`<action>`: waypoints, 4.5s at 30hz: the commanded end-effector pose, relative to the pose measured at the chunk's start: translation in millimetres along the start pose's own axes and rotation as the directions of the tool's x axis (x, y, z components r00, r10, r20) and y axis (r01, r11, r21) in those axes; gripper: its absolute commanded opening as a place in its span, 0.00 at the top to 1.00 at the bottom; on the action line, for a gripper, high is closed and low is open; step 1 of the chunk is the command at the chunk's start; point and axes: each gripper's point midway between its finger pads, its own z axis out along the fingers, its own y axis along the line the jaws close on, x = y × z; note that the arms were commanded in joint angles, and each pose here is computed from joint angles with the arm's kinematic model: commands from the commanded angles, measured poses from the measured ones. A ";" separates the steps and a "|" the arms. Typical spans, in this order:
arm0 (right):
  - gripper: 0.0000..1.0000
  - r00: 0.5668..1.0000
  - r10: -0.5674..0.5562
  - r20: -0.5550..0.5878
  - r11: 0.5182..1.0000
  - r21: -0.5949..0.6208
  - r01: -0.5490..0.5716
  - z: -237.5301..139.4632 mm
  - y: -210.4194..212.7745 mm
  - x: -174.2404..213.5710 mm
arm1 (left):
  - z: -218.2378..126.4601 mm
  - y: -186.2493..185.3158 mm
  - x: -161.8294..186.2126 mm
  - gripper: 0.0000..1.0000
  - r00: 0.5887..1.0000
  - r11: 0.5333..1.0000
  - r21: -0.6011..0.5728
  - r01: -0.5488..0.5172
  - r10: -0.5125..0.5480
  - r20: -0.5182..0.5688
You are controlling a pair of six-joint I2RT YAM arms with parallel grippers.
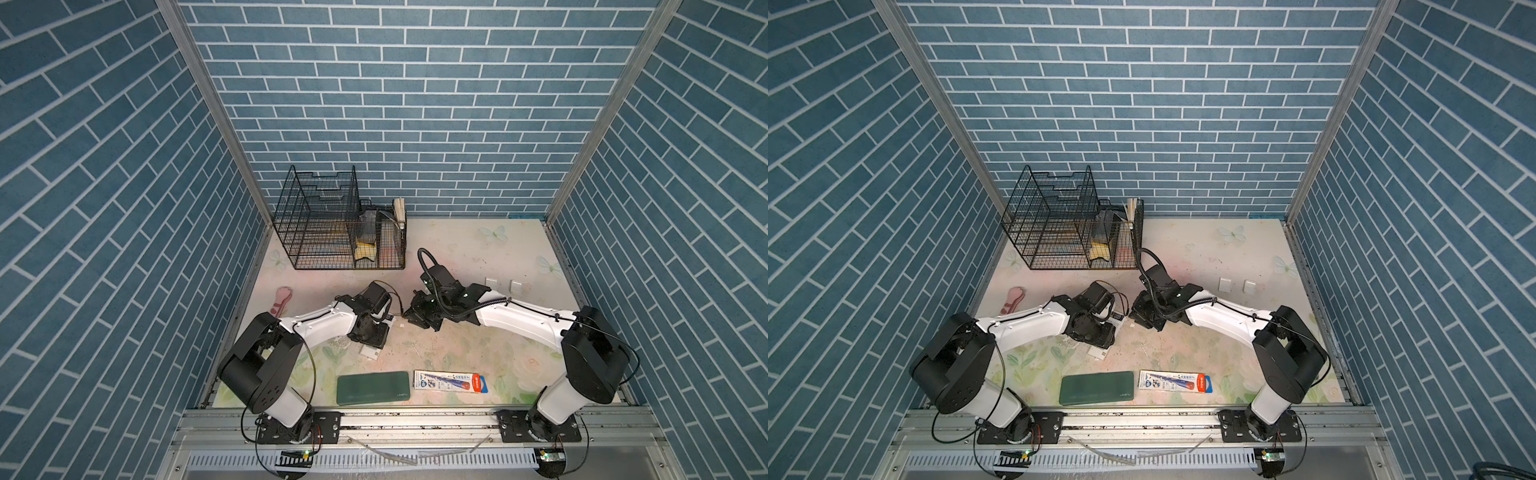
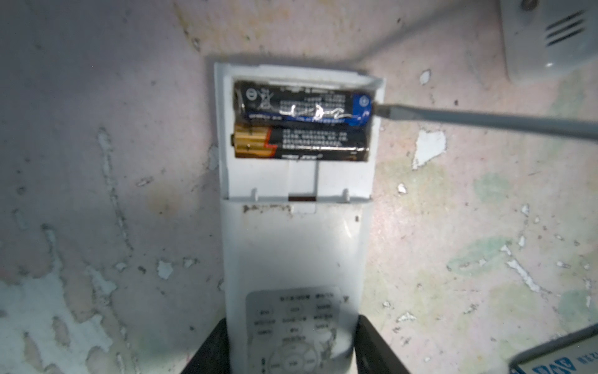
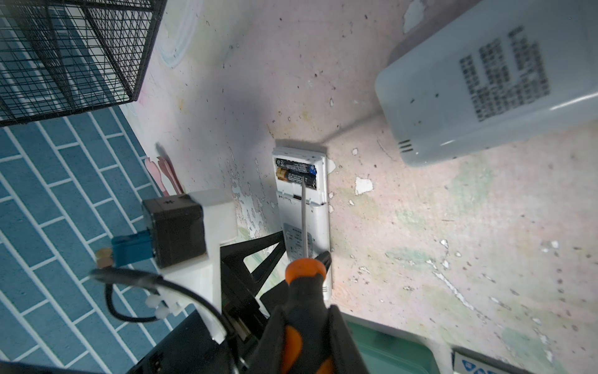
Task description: Unload the batteries from the remote control
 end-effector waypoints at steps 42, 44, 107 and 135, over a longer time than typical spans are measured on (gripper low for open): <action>1.00 0.999 0.046 -0.012 0.999 0.010 -0.046 5.0 -13.0 7.6 | 15.3 14.7 23.1 0.42 0.996 0.997 -0.073 -0.006 0.000 -0.084; 1.00 0.999 0.045 -0.013 0.999 0.009 -0.045 5.5 -12.0 7.3 | 15.2 14.7 22.9 0.42 0.996 0.997 -0.074 -0.005 -0.001 -0.084; 1.00 0.993 0.055 -0.104 0.982 -0.177 -0.073 36.6 3.8 -5.5 | 29.1 0.3 26.7 0.47 0.987 0.997 -0.041 -0.072 0.065 -0.147; 1.00 0.998 -0.002 -0.064 0.920 -0.392 -0.023 23.2 32.1 -9.4 | 29.5 -2.7 25.1 0.49 0.986 0.995 -0.039 -0.090 0.083 -0.145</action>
